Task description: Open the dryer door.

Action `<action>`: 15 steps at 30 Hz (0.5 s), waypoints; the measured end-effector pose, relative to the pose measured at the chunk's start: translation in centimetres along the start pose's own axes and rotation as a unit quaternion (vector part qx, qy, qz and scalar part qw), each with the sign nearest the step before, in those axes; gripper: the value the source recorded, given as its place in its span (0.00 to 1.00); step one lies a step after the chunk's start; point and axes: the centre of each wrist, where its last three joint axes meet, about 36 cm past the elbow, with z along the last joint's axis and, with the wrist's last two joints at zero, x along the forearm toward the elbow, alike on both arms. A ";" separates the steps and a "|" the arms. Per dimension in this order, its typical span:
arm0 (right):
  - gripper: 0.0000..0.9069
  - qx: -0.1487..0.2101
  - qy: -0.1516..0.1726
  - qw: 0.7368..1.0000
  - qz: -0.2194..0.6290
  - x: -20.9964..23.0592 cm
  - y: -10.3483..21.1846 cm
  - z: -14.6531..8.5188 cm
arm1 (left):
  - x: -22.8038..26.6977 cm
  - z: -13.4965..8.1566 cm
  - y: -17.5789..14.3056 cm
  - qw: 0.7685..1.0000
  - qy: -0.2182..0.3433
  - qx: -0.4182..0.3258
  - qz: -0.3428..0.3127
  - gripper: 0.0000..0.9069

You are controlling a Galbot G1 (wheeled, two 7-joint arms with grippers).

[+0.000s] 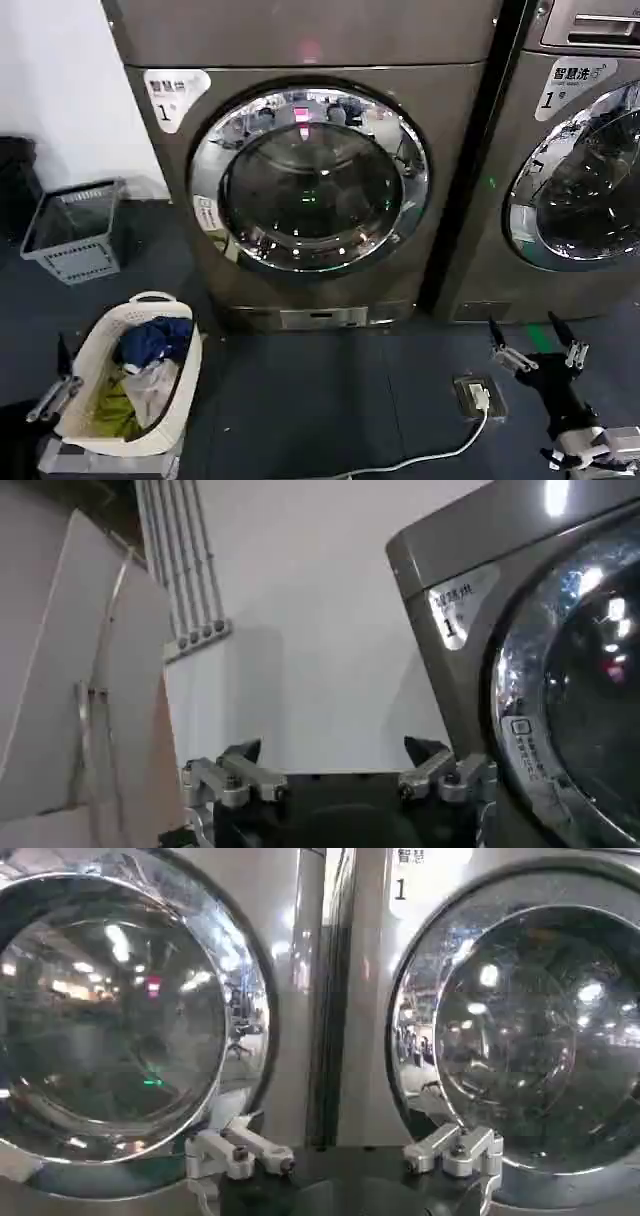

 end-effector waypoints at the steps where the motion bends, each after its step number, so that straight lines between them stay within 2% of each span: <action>1: 1.00 0.000 0.000 1.000 -0.002 -0.1 0.0 0.0 | 0.0 0.0 0.0 1.000 0.000 0.000 0.000 1.00; 15: 1.00 -0.016 -0.005 0.996 -0.087 -3.2 -0.1 0.7 | 0.1 0.1 -0.1 1.000 0.001 -0.002 0.009 1.00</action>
